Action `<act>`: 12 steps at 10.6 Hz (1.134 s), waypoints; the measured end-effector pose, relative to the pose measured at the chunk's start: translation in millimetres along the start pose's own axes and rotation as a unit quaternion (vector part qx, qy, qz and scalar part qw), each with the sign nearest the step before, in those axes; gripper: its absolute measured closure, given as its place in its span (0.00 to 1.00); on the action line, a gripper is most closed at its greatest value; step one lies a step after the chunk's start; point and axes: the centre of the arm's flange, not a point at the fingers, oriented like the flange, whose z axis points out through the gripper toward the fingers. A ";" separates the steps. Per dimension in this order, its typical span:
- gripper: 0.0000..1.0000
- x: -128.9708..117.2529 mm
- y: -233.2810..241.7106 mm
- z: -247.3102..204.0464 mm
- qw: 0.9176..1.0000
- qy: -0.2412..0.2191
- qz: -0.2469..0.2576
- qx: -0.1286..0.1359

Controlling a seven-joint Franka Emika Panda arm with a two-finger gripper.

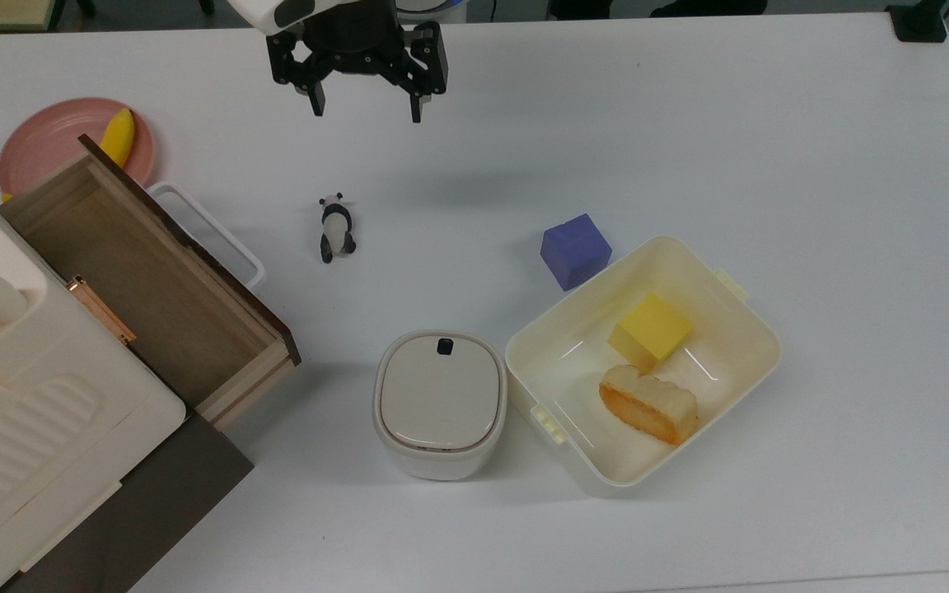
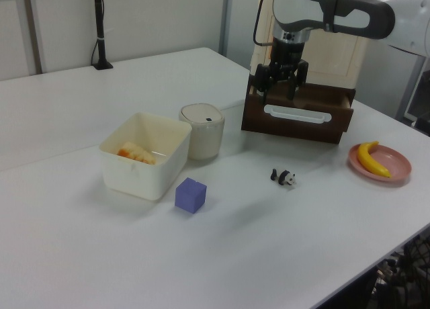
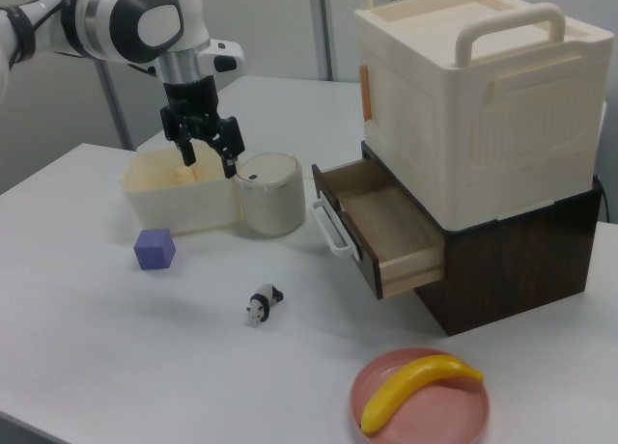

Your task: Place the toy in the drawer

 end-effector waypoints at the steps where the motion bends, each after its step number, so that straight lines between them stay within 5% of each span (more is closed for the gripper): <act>1: 0.00 0.0 0.1 0.0 1.000 0.000 0.000 0.000; 12: 0.00 -1.0 8.4 -4.2 1.000 0.003 0.007 0.000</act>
